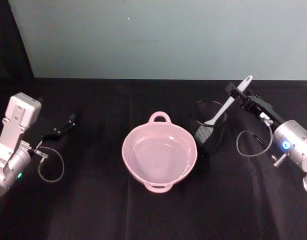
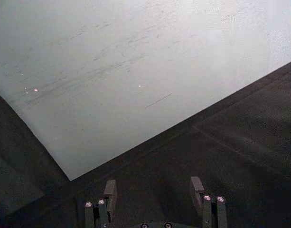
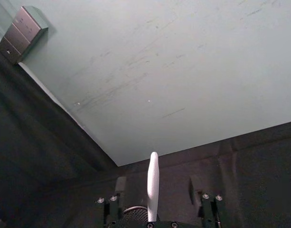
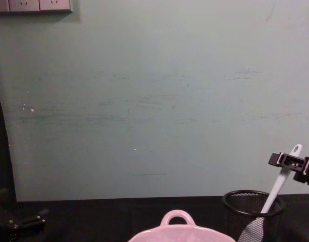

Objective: Use the one hand to pick up the spoon and stir the clear water in the bowl.

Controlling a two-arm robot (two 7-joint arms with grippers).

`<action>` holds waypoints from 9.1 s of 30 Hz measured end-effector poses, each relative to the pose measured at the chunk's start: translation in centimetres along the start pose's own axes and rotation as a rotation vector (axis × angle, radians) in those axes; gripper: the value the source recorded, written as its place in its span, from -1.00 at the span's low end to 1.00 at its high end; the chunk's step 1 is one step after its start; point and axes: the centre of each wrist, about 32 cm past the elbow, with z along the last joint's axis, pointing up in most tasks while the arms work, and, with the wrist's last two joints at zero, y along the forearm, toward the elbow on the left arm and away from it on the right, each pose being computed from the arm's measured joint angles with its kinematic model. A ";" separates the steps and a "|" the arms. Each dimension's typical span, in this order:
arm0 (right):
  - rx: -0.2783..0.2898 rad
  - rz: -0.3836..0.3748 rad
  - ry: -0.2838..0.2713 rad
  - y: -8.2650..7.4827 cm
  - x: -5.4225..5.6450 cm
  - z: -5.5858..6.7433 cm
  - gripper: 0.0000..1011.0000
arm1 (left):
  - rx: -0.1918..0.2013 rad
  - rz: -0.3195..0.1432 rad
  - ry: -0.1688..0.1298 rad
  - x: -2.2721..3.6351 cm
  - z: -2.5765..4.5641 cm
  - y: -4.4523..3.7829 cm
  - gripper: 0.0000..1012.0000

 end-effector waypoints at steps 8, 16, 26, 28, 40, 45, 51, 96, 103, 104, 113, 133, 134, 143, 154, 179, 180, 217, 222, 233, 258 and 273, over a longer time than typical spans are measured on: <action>0.001 0.000 0.000 0.0 0.0 0.0 0.23 | 0.000 0.000 0.000 0.00 0.00 0.00 1.00; 0.001 0.000 0.000 0.0 0.0 0.0 -0.31 | 0.000 0.000 0.000 0.00 0.00 0.00 1.00; 0.002 0.001 0.000 0.0 0.0 0.0 -0.76 | 0.000 0.000 0.000 0.00 0.00 0.00 1.00; 0.002 0.000 0.000 0.0 0.0 0.0 -0.76 | 0.000 0.000 0.000 0.00 0.00 0.00 1.00; 0.041 0.063 -0.191 -1.6 -2.1 2.4 -0.76 | 0.000 0.000 0.000 0.00 0.00 0.00 1.00; 0.059 0.117 -0.331 -2.8 -3.5 4.3 -0.76 | 0.000 0.000 0.000 0.00 0.00 0.00 1.00; 0.060 0.192 -0.504 -4.1 -4.8 7.1 -0.76 | 0.000 0.000 0.000 0.00 0.00 0.00 1.00; -0.112 0.569 -0.556 -0.2 -10.0 4.7 -0.76 | 0.000 0.000 0.000 0.00 0.00 0.00 1.00; -0.156 0.597 -0.571 -0.9 -8.9 2.7 -0.76 | 0.000 0.000 0.000 0.00 0.00 0.00 1.00; -0.158 0.595 -0.579 -1.0 -8.8 2.6 -0.76 | 0.000 0.000 0.000 0.00 0.00 0.00 1.00; -0.177 0.596 -0.620 -2.0 -8.1 1.7 -0.76 | 0.000 0.000 0.000 0.00 0.00 0.00 1.00; -0.155 0.634 -0.546 0.7 -9.6 -1.6 -0.76 | 0.000 0.000 0.000 0.00 0.00 0.00 1.00; -0.150 0.631 -0.547 0.9 -9.6 -1.7 -0.76 | 0.000 0.000 0.000 0.00 0.00 0.00 1.00; -0.077 0.567 -0.586 2.9 -10.1 -3.2 -0.76 | 0.000 0.000 0.000 0.00 0.00 0.00 1.00; -0.009 0.443 -0.643 4.3 -9.3 -3.6 -0.76 | 0.000 0.000 0.000 0.00 0.00 0.00 1.00; -0.100 0.454 -0.642 -1.9 -7.5 -0.5 -0.76 | 0.000 0.000 0.000 0.00 0.00 0.00 1.00; -0.109 0.469 -0.630 -2.3 -7.6 -0.5 -0.76 | 0.000 0.000 0.000 0.00 0.00 0.00 1.00; -0.042 0.400 -0.707 2.4 -10.3 -2.8 -0.76 | 0.000 0.000 0.000 0.00 0.00 0.00 1.00; -0.032 0.372 -0.731 1.9 -9.8 -2.1 -0.76 | 0.000 0.000 0.000 0.00 0.00 0.00 1.00; -0.092 0.379 -0.718 -1.1 -8.6 -0.6 -0.76 | 0.000 0.000 0.000 0.00 0.00 0.00 1.00; -0.163 0.520 -0.562 -0.8 -11.5 -2.7 -0.76 | 0.000 0.000 0.000 0.00 0.00 0.00 1.00; -0.054 0.387 -0.665 2.6 -10.6 -3.3 -0.76 | 0.000 0.000 0.000 0.00 0.00 0.00 1.00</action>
